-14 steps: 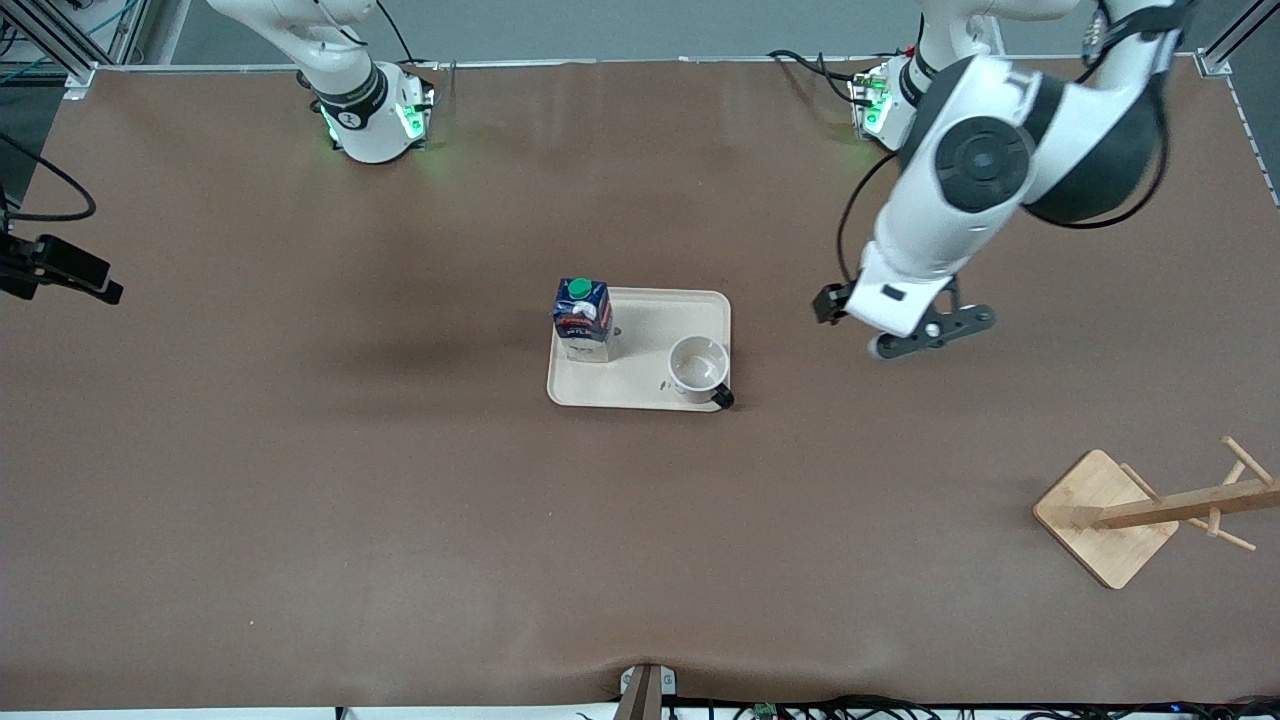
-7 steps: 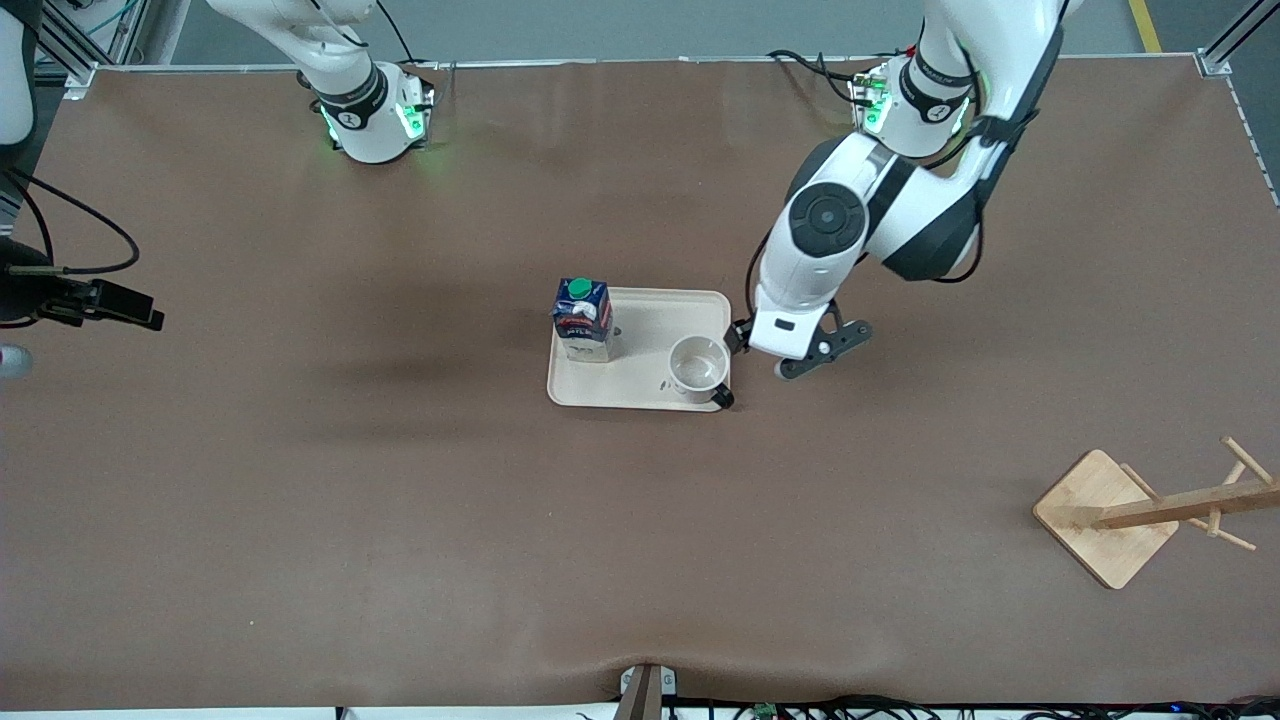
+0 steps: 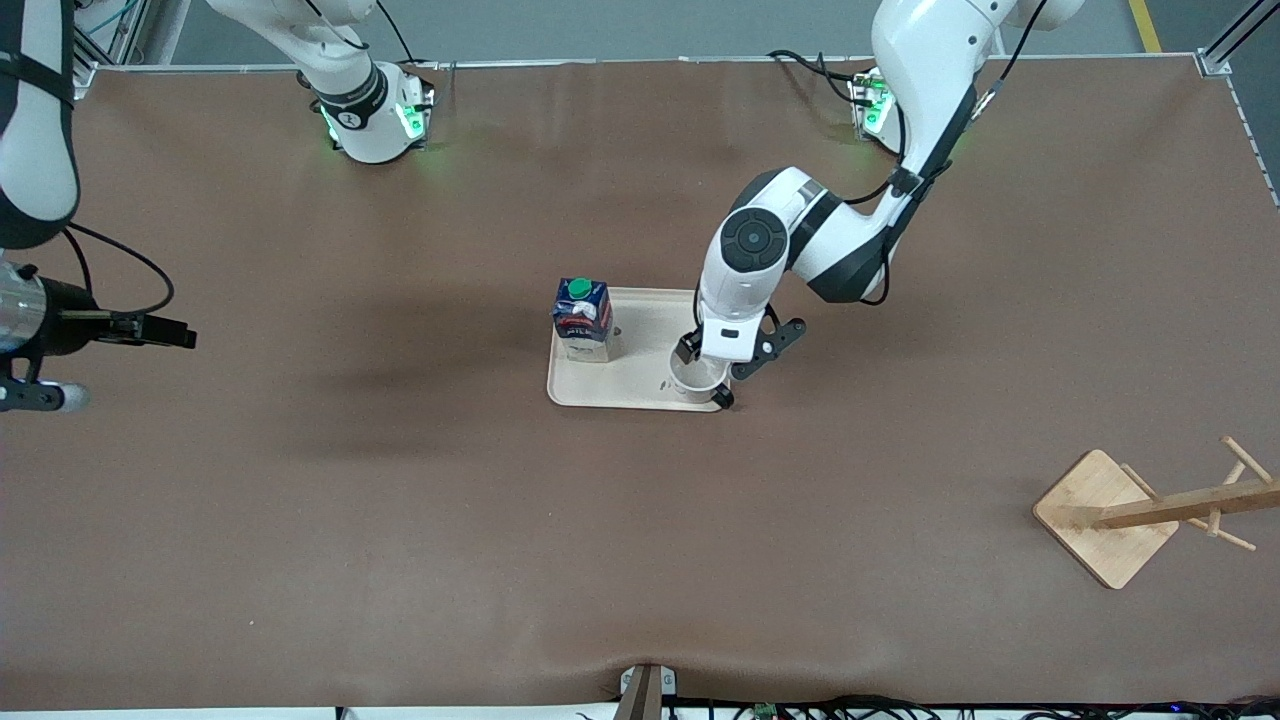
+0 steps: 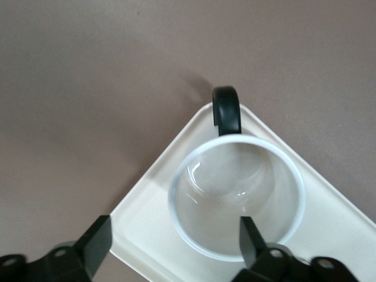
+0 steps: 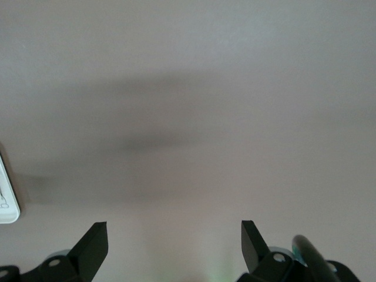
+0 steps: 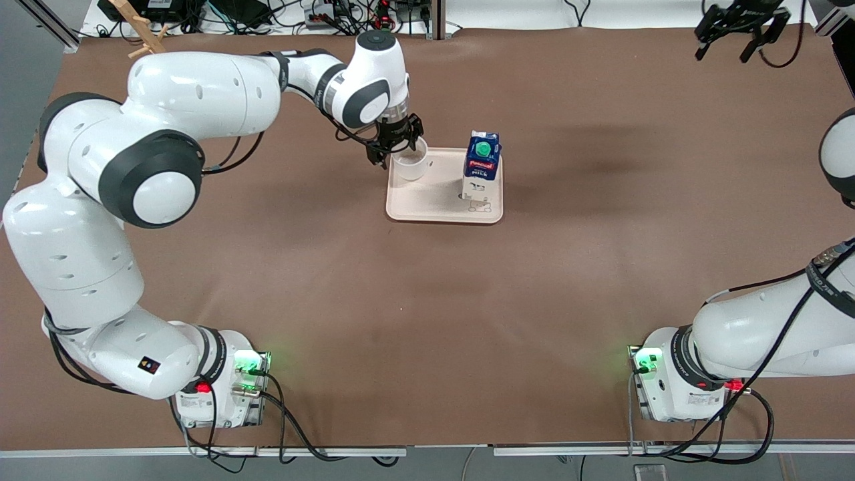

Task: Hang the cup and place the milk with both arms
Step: 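Move the left gripper over the white mug on the tray, then grasp the mug rim with the left gripper while the right gripper reaches the milk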

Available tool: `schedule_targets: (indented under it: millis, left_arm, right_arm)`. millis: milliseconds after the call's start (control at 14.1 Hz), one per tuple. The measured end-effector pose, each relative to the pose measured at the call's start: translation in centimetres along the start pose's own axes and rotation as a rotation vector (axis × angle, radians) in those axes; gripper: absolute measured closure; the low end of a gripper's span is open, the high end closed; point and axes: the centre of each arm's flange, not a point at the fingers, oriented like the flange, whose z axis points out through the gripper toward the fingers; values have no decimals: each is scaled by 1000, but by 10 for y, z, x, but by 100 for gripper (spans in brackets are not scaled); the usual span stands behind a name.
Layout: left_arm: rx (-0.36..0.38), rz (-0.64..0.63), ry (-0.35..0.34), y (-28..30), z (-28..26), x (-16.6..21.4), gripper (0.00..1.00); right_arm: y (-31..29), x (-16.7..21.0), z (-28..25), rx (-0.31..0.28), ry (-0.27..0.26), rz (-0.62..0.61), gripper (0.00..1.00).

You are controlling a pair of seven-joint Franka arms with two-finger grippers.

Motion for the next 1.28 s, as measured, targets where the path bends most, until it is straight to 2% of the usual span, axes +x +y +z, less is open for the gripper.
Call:
schedule_targets:
  millis: [71,142,213,356,498,640,782,853,996,1067,1209,1280]
  left_arm:
    - [1,-1,-1,0,2,-2,18]
    - [2,-3,-2,1,4,-2,19]
    - [3,-6,-3,1,6,-1,24]
    - [8,-9,-6,0,13,0,43]
    - [9,-10,-8,0,17,1,45]
    - [5,-13,-7,1,16,2,47]
    - [4,-24,-6,1,16,4,62]
    - [6,-29,-7,1,17,5,62]
    - [13,-34,-10,0,22,6,75]
    - [15,-35,-11,1,24,7,75]
    - [4,-36,-11,5,24,9,93]
    - [-5,-33,-6,8,19,9,93]
  right_arm:
    - [-14,2,7,-4,-21,-2,0]
    - [-34,2,13,-13,-48,13,0]
    - [-58,-3,16,-27,-80,31,0]
    - [-104,-12,17,-54,-103,28,0]
    - [-127,-14,15,-51,-87,13,0]
    - [-139,-8,21,1,-75,4,0]
    - [-156,-3,29,63,-75,-3,0]
    - [-168,-3,33,77,-79,2,0]
    - [-199,-8,35,78,-70,35,0]
    - [-216,-13,38,72,-63,69,0]
    - [-251,-21,43,65,-42,96,0]
    - [-266,-26,45,61,-36,89,0]
